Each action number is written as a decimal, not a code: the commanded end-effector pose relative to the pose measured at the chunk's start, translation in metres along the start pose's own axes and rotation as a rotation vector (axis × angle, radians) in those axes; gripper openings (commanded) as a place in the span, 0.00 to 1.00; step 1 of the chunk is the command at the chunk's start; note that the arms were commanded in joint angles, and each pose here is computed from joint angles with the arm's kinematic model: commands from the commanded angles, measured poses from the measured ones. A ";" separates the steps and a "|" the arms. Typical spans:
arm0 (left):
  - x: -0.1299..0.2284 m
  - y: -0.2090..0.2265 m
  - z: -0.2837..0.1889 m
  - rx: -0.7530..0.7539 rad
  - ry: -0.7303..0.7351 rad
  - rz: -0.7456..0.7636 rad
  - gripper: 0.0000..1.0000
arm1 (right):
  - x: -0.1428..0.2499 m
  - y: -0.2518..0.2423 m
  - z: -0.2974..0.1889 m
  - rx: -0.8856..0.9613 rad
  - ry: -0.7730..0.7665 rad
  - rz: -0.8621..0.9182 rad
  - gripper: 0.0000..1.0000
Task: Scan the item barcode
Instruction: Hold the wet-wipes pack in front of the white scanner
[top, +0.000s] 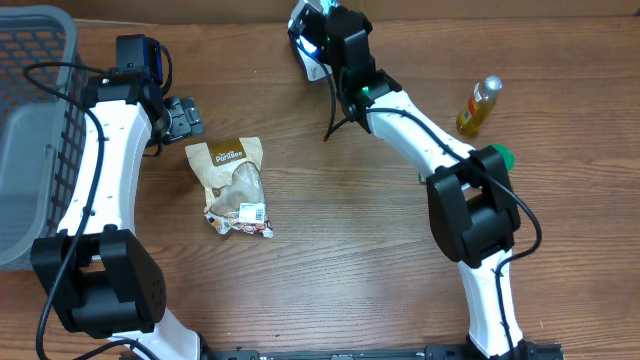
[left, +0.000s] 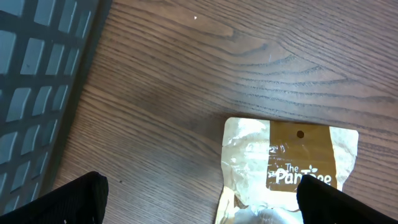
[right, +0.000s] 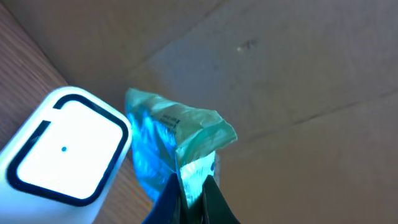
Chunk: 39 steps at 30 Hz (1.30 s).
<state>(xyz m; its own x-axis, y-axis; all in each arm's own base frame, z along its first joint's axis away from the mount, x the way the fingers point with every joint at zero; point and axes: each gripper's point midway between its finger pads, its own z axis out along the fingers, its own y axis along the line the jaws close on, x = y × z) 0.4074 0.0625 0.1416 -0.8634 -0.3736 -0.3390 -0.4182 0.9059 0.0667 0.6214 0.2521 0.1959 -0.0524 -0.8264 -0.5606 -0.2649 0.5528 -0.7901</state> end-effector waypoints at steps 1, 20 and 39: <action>-0.004 -0.001 -0.009 -0.001 -0.029 0.007 1.00 | -0.001 -0.002 0.003 0.029 0.007 -0.055 0.04; -0.004 -0.001 -0.009 -0.001 -0.029 0.007 1.00 | 0.000 0.031 0.003 -0.054 0.014 -0.062 0.04; -0.005 -0.001 -0.009 -0.002 -0.029 0.006 1.00 | 0.006 0.098 -0.018 -0.259 0.097 -0.135 0.04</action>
<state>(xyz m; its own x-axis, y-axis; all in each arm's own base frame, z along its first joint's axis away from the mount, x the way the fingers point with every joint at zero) 0.4075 0.0625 0.1416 -0.8632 -0.3736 -0.3396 -0.4182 0.9059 0.0665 0.5834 0.2831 0.1189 -0.1100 -0.9085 -0.4031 -0.4970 0.4015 -0.7693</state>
